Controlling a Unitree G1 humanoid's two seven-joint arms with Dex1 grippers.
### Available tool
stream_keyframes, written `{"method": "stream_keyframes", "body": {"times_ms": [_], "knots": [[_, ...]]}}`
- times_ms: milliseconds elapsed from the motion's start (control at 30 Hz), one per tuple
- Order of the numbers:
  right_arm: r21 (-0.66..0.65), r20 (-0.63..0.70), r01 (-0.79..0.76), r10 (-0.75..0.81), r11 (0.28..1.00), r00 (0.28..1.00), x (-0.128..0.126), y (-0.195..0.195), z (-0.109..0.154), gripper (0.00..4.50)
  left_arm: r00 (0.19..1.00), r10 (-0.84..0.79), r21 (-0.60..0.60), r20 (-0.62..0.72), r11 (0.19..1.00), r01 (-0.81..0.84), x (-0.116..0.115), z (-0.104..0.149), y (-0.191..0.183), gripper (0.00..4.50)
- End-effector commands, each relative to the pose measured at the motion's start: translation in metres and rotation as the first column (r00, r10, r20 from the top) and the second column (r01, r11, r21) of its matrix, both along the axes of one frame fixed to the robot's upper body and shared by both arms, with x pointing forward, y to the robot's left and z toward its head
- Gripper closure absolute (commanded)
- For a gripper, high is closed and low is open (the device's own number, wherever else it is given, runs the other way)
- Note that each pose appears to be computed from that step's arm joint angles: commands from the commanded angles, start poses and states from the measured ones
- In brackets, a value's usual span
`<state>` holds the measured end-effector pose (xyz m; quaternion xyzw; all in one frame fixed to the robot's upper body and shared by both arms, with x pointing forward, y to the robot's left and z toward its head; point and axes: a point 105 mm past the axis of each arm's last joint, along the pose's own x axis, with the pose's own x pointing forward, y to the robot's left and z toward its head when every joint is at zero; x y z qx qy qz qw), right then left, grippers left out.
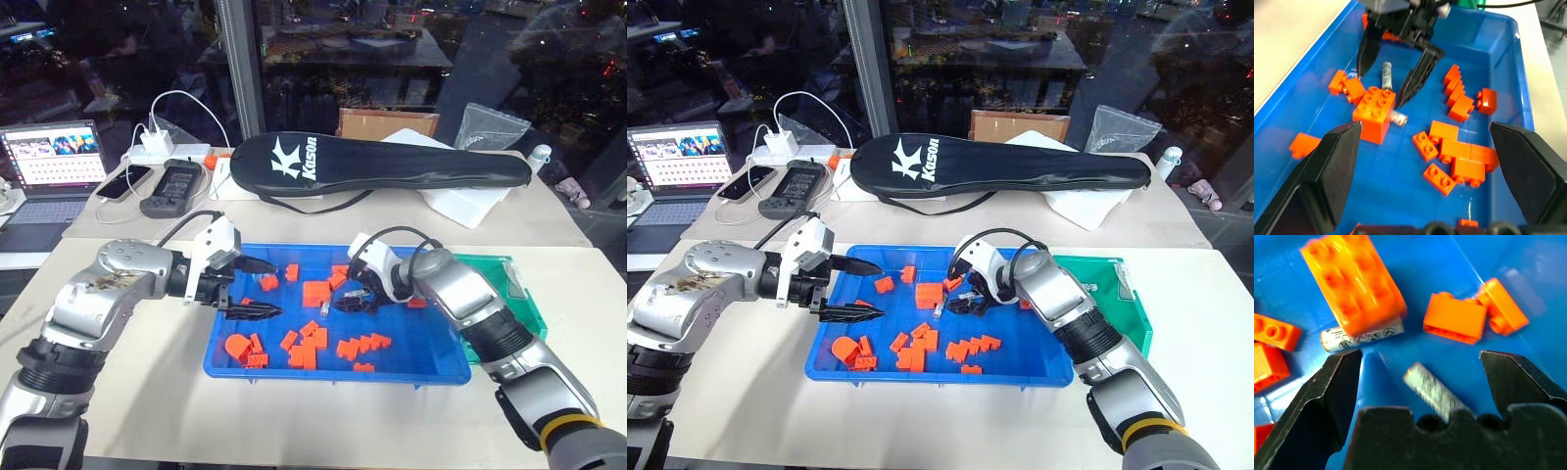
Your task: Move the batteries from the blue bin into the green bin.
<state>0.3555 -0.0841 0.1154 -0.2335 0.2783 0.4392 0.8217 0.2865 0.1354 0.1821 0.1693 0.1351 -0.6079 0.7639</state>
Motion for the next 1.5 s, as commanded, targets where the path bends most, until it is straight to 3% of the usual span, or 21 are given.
{"method": "stream_keyframes", "body": {"times_ms": [33,267,433,700,900,1033,1200,1333,1500], "knots": [[0.019,0.061,0.008,-0.009,1.0,0.998,0.002,-0.003,0.021,0.05,0.999,-0.009,-0.004,0.042,1.0,0.009,-0.002,0.01,0.001,0.0],[-0.064,0.024,0.022,-0.02,0.998,1.0,0.0,-0.015,-0.012,0.05,0.998,-0.017,-0.002,0.054,1.0,0.017,0.001,0.013,-0.001,0.0],[-0.083,0.003,0.034,-0.034,0.996,0.999,-0.003,-0.024,-0.017,1.42,0.998,-0.017,0.003,0.056,1.0,0.017,0.001,0.014,0.0,0.0],[-0.059,0.028,-0.018,0.019,0.998,0.999,-0.011,-0.02,-0.001,4.21,0.998,-0.029,0.003,0.05,1.0,0.028,0.0,0.013,-0.001,0.0],[-0.011,0.127,0.014,-0.013,1.0,0.992,-0.014,-0.036,0.049,4.25,0.998,-0.05,-0.013,0.046,0.999,0.051,0.002,0.016,-0.005,0.0],[0.01,0.166,0.07,-0.07,0.998,0.984,-0.027,-0.073,0.096,4.25,0.995,-0.083,-0.047,0.047,0.995,0.085,0.002,0.02,-0.011,0.0],[-0.102,0.23,0.297,-0.268,0.949,0.935,-0.036,-0.161,0.129,4.25,0.991,-0.109,-0.09,0.073,0.989,0.115,0.006,0.027,-0.019,0.0],[-0.179,0.191,0.39,-0.357,0.903,0.914,-0.053,-0.199,0.12,4.25,0.99,-0.127,-0.086,0.069,0.987,0.133,0.008,0.028,-0.02,0.0],[-0.215,0.123,0.408,-0.39,0.887,0.913,-0.059,-0.202,0.088,4.25,0.989,-0.13,-0.074,0.068,0.988,0.135,0.01,0.027,-0.019,0.0]]}}
